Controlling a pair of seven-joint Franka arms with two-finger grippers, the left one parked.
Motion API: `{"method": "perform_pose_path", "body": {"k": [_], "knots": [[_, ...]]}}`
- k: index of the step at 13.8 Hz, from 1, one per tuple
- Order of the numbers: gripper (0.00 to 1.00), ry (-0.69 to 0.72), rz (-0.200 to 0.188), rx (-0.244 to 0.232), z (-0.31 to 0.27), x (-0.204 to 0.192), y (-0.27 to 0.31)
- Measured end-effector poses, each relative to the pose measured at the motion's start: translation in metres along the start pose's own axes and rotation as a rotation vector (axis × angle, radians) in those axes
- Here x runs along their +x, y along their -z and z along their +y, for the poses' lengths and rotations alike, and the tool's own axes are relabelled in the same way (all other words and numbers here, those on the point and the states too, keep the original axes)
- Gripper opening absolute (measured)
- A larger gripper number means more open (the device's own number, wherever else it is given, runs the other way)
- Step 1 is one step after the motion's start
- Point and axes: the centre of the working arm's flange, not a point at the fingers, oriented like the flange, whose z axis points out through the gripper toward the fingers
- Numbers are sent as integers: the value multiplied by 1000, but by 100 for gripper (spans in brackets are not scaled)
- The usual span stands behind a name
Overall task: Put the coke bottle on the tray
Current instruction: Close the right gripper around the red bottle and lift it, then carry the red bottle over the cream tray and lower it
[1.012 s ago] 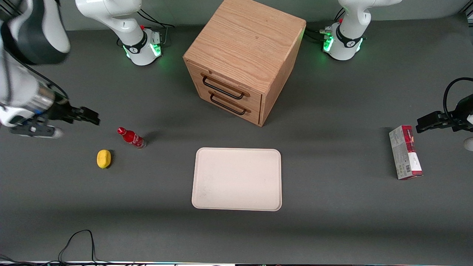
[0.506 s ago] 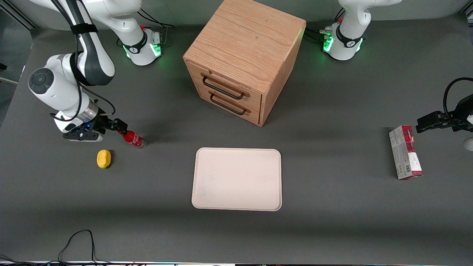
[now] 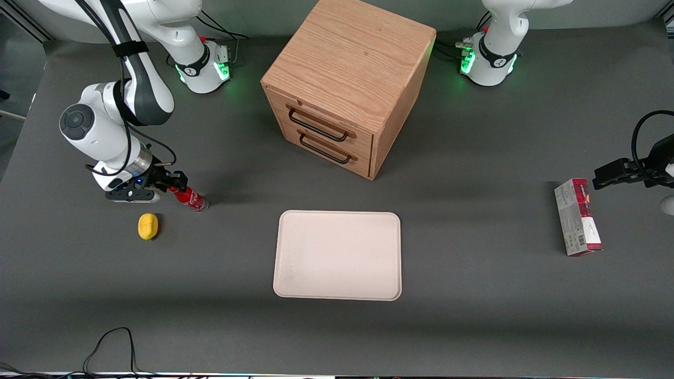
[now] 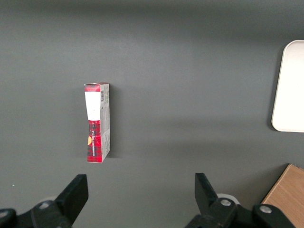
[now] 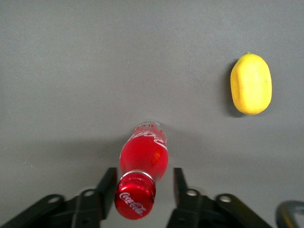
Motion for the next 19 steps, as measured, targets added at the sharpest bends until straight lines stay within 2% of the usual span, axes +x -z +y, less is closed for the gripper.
{"method": "perform_pose_path", "body": {"k": [1,2,5,8,14,17,19], "knots": [[37,0,1,0,0,0,0],[32,0,2,1,0,0,0],[32,-2,4,2,0,1,1],[32,6,27,7,-7,20,27],[32,16,-50,1,-41,77,175],[32,-8,-90,-39,-88,104,233],[32,-10,-107,-59,-131,120,244]]}}
